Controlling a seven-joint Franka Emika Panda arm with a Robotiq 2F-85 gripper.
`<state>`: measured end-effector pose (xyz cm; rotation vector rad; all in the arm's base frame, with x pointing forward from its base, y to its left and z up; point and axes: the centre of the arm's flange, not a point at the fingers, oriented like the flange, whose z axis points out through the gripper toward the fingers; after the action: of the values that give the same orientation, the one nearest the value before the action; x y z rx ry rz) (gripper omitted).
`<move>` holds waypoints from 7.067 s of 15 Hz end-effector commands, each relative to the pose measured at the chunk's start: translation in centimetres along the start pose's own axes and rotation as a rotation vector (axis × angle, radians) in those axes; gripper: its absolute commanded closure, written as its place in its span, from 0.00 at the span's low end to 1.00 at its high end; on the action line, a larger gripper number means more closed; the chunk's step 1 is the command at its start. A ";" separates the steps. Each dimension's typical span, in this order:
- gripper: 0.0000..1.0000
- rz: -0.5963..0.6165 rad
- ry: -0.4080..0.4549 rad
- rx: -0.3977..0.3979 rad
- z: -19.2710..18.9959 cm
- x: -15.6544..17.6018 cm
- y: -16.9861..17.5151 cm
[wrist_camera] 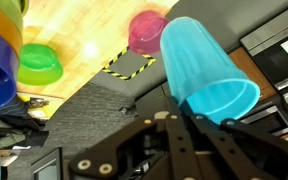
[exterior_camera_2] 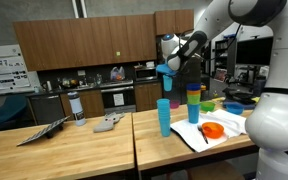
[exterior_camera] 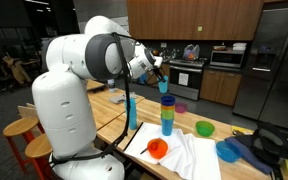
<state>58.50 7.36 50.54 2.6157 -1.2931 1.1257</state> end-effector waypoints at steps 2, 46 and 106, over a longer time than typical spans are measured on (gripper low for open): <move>0.99 -0.134 0.005 0.024 -2.4 0.0 -1.9; 0.99 -1.507 -0.106 0.220 -17.0 -8.0 -4.9; 0.99 -1.025 -0.169 0.185 -24.3 -9.3 3.2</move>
<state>40.19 20.80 61.04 2.8597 0.3812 0.8276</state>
